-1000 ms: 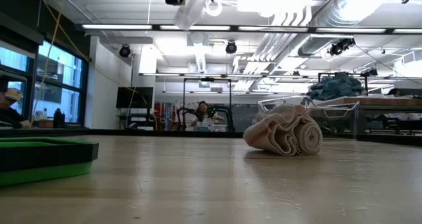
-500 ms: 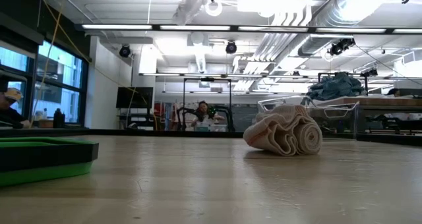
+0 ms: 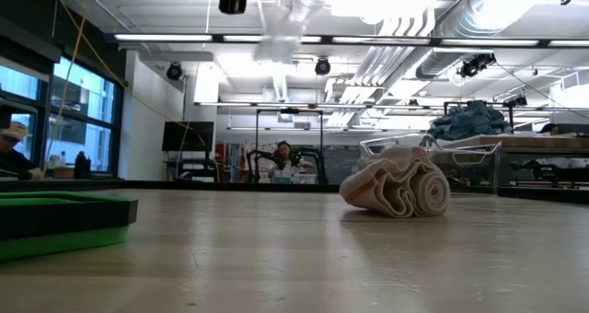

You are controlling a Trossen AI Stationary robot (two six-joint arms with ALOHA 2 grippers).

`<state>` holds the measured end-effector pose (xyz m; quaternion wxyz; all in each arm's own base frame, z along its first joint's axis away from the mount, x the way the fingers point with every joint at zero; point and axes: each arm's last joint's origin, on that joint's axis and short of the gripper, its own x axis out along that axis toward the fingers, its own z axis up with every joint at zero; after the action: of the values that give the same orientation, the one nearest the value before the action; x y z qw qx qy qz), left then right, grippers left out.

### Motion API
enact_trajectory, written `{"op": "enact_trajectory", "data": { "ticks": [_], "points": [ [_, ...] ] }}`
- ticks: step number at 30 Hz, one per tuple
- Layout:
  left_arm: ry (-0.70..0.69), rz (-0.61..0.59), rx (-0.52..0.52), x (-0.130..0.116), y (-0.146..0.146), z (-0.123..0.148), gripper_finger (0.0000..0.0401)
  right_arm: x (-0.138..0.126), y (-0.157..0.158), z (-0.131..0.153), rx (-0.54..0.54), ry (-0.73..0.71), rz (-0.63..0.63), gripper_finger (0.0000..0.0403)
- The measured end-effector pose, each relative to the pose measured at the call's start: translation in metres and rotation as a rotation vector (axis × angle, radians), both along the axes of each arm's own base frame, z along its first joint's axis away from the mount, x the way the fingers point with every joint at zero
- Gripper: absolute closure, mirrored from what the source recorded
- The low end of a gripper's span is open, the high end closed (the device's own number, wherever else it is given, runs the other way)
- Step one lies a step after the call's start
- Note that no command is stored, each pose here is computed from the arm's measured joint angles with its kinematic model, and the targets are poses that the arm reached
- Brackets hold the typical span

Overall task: Roll bandage
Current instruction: Put the rolled white bandage into the transparent zip bag

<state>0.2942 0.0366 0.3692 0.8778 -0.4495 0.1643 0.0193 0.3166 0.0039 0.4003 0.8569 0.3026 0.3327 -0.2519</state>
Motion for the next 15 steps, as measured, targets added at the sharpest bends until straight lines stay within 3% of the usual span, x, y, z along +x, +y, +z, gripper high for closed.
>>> {"op": "enact_trajectory", "data": {
  "ticks": [7,15],
  "points": [
    [0.092,0.156,0.008,-0.004,0.013,-0.008,0.0401,-0.005,0.005,-0.004,0.022,0.067,0.006,0.0402],
    [0.269,0.173,-0.006,-0.013,0.014,-0.023,0.0401,-0.003,0.004,-0.003,0.031,0.04,0.005,0.0402]
  ]
}}
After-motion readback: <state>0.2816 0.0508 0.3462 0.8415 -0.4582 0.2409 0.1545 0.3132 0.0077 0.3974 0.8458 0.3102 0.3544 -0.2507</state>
